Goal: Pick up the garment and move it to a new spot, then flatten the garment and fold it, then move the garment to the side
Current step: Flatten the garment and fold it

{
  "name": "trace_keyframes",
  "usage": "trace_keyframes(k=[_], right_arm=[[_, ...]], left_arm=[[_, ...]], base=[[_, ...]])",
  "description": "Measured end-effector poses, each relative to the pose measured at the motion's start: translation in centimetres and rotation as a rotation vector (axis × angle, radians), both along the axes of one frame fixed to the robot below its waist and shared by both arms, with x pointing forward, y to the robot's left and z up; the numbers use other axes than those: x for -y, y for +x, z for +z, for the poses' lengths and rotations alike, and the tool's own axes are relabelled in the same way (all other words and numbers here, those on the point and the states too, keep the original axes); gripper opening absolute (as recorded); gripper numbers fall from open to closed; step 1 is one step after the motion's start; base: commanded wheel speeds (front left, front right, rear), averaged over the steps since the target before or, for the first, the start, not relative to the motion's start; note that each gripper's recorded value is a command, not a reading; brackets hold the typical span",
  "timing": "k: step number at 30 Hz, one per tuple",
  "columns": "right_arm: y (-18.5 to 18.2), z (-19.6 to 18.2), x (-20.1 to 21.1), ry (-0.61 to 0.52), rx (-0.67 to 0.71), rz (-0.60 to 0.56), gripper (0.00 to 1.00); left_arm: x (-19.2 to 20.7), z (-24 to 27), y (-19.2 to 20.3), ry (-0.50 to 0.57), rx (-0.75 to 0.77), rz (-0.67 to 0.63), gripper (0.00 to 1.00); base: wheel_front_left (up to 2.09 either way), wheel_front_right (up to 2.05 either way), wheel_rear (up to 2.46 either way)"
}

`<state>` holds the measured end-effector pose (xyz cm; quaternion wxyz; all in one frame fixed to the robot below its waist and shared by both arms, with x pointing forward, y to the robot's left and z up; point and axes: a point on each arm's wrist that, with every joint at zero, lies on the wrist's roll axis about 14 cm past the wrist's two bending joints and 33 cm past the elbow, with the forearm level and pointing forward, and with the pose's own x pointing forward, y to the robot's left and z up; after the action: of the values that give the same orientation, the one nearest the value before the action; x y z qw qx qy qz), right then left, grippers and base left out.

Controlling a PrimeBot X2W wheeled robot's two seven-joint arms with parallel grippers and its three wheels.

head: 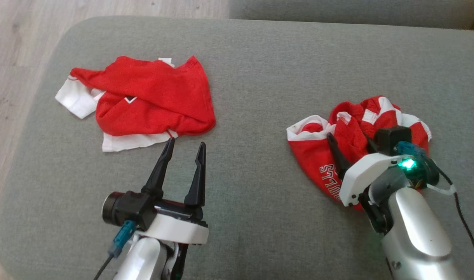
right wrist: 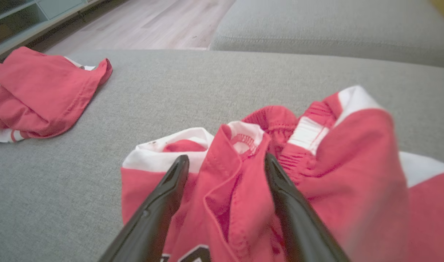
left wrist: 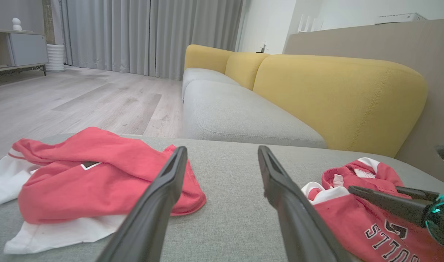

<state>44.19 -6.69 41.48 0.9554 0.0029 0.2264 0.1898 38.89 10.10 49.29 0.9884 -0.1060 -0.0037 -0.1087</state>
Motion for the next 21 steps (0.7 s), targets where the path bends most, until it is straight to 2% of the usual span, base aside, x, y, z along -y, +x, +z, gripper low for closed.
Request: trace_keyframes(k=[2, 3, 4, 8, 12, 16, 21], right_arm=[[-0.2, -0.5, -0.3, 0.0, -0.028, 0.01, 1.0], [-0.3, -0.7, -0.4, 0.002, -0.037, 0.012, 0.72], [-0.3, -0.7, -0.5, -0.001, -0.039, 0.014, 0.0], [-0.1, -0.3, -0.5, -0.016, -0.019, 0.031, 0.0], [0.9, 2.2, -1.3, -0.01, 0.071, 0.059, 0.0], [3.2, 6.4, -1.4, -0.028, 0.191, 0.08, 0.0], [7.8, 14.5, 0.3, -0.119, 0.413, 0.08, 0.0]], left_arm=[[-0.2, 0.0, -0.1, -0.002, -0.001, 0.007, 1.0], [-0.3, 0.0, -0.1, -0.003, -0.001, 0.01, 1.0], [-0.4, 0.0, -0.2, -0.003, -0.001, 0.012, 1.0], [-0.5, 0.1, -0.3, -0.008, 0.001, 0.018, 1.0], [-0.5, 0.4, -0.4, -0.008, 0.009, 0.018, 1.0], [-0.5, 0.9, -0.5, -0.006, 0.022, 0.021, 1.0], [-0.7, 1.8, -0.8, -0.006, 0.046, 0.026, 1.0]], base=[[0.0, 0.0, 0.0], [0.0, 0.0, 0.0], [0.0, 0.0, 0.0], [0.0, 0.0, 0.0], [0.0, 0.0, 0.0], [0.0, 0.0, 0.0], [0.0, 0.0, 0.0]])
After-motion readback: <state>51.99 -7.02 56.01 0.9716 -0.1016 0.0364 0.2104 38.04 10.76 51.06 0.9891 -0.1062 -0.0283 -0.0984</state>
